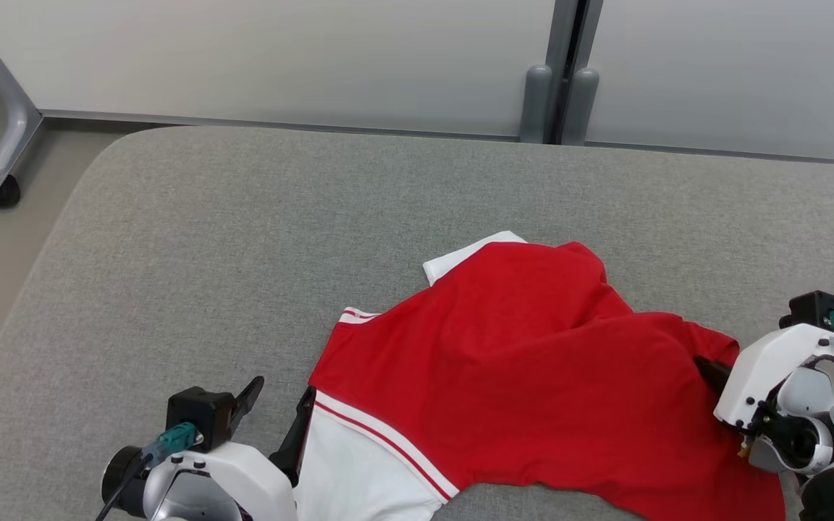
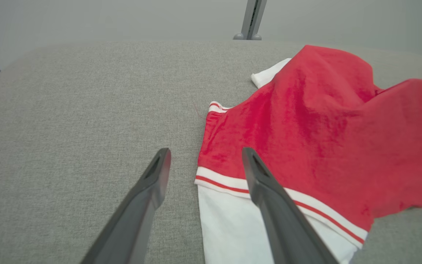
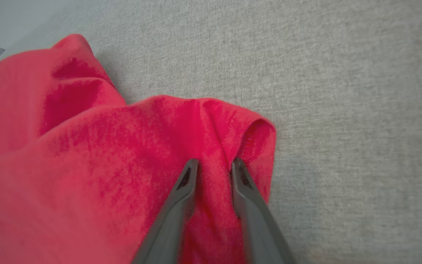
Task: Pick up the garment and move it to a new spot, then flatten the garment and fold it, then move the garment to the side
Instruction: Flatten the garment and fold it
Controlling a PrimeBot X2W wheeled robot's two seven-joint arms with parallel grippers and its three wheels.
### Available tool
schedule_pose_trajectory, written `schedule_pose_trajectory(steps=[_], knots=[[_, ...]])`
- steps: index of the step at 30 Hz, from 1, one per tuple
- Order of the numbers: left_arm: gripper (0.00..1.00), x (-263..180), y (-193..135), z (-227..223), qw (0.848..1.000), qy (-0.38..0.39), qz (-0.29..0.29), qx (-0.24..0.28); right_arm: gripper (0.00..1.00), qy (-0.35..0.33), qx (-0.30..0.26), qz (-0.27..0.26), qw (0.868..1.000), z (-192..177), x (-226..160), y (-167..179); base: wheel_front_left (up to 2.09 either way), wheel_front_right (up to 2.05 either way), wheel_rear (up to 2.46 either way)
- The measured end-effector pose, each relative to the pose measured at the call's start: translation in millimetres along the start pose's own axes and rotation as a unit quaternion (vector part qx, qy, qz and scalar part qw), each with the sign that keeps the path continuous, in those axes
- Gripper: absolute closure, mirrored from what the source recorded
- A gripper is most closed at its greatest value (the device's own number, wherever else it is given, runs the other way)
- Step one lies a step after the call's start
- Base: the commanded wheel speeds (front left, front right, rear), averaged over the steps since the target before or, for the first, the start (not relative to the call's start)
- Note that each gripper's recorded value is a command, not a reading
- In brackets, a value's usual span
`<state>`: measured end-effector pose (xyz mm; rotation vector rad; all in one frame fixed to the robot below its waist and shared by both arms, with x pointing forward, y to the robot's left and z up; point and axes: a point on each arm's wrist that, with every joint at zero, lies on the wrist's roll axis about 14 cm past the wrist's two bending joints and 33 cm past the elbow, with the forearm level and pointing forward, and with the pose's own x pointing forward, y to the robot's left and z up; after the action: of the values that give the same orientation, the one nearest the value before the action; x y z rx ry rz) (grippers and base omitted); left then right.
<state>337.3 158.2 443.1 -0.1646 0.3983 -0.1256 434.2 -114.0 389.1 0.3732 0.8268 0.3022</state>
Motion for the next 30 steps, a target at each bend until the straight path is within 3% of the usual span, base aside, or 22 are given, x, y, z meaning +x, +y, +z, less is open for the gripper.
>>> schedule_pose_trajectory(steps=[1, 2, 11, 22, 23, 24, 25, 30], knots=[[0.00, 0.8, -0.3, -0.8, 1.000, 0.001, 0.000, -0.001, 0.98, 0.005, -0.003, 0.000, 1.000, -1.8, 1.8, 0.2, 0.00, 0.00, 0.00], [0.00, 1.8, -0.4, -0.7, 1.000, 0.000, -0.001, -0.001, 1.00, 0.003, -0.006, 0.001, 1.000, -1.1, 3.5, 0.9, 0.00, 0.00, 0.00], [0.00, 15.2, 2.0, -7.0, 1.000, 0.011, -0.001, -0.006, 1.00, -0.068, -0.051, 0.004, 0.996, 56.2, 21.3, 3.0, 0.00, 0.00, 0.00], [0.00, 35.5, 7.8, -13.5, 1.000, 0.023, 0.002, -0.003, 0.99, -0.093, -0.072, -0.006, 0.993, 99.2, 57.8, -2.5, 0.00, 0.00, 0.00], [0.00, 35.6, 9.0, -14.2, 1.000, 0.024, 0.004, -0.003, 0.74, -0.091, -0.072, -0.005, 0.993, 98.4, 60.0, -1.4, 0.00, 0.00, 0.00], [0.00, 35.9, 9.5, -14.3, 1.000, 0.023, 0.005, -0.003, 0.06, -0.092, -0.070, -0.005, 0.993, 98.5, 60.8, -0.2, 0.00, 0.00, 0.00], [0.00, 36.2, 9.2, -13.9, 1.000, 0.022, 0.005, -0.002, 0.00, -0.094, -0.070, -0.006, 0.993, 98.7, 60.5, 0.3, 0.00, 0.00, 0.00], [0.00, 35.9, 4.4, -9.5, 1.000, 0.014, -0.003, -0.001, 0.00, -0.125, -0.078, -0.014, 0.989, 105.1, 47.4, -1.7, 0.00, 0.00, 0.00]])
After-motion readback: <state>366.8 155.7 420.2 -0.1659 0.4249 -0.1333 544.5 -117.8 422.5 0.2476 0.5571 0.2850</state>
